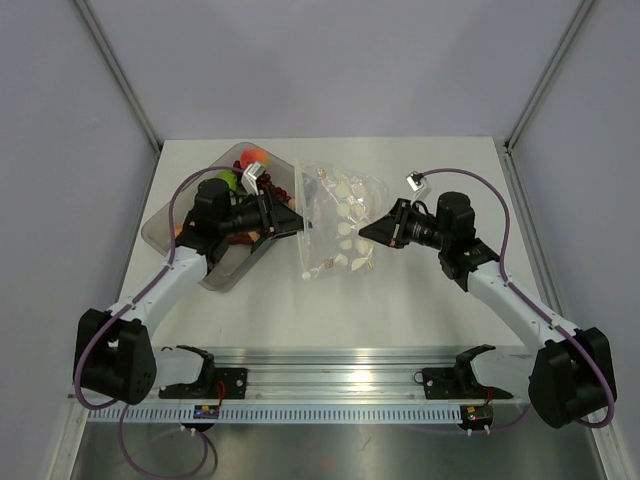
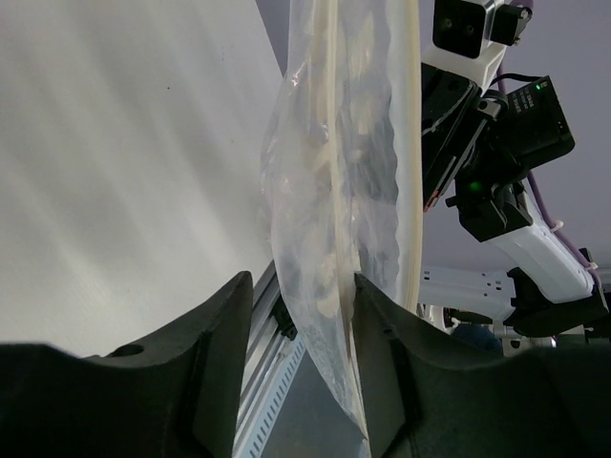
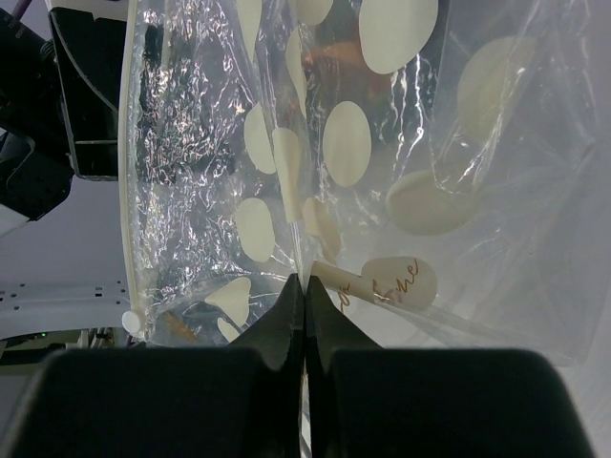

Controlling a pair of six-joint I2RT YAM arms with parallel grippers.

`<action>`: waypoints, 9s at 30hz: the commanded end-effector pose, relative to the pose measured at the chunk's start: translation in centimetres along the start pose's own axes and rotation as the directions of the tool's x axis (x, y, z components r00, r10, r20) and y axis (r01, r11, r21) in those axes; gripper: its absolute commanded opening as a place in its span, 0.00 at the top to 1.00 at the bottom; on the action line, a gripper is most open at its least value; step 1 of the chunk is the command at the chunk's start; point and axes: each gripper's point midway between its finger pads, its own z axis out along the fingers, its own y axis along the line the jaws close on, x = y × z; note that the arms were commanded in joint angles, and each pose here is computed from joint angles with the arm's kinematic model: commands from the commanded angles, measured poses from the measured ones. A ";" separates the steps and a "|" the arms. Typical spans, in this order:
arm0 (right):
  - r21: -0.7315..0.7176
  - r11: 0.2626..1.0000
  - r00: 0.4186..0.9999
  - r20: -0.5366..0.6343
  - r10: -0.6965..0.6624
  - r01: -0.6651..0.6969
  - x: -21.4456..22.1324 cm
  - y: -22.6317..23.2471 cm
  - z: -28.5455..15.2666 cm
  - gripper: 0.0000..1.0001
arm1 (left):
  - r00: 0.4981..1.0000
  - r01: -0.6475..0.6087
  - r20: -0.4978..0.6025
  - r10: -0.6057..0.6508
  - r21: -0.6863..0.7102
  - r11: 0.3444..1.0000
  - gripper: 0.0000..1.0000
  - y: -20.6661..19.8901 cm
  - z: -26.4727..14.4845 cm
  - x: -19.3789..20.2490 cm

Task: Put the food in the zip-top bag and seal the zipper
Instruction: Open the zipper of the food storage bag, then adjust the fake food in the bin.

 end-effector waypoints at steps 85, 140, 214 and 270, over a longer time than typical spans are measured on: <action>0.879 0.452 0.985 -0.093 -0.148 0.151 -2.4 -4.4 -7.9 1.00 | 0.913 -0.285 -0.385 0.137 -0.359 0.889 1.00 4.7 10.5 1.7; 0.784 0.567 0.965 -0.252 -0.078 0.251 0.7 -6.9 -0.1 1.00 | 0.966 0.245 0.259 -0.012 -0.895 0.374 0.21 19.5 -13.8 -9.8; 0.740 0.619 0.953 -0.298 -0.050 0.263 2.1 -7.3 2.1 1.00 | 0.782 0.622 0.623 -0.019 -0.779 0.075 0.40 27.5 -16.8 -9.5; 0.718 0.643 0.946 -0.323 -0.031 0.266 2.7 -6.9 2.1 1.00 | 0.696 0.606 0.600 0.394 -0.785 0.126 1.00 21.2 -15.8 -11.3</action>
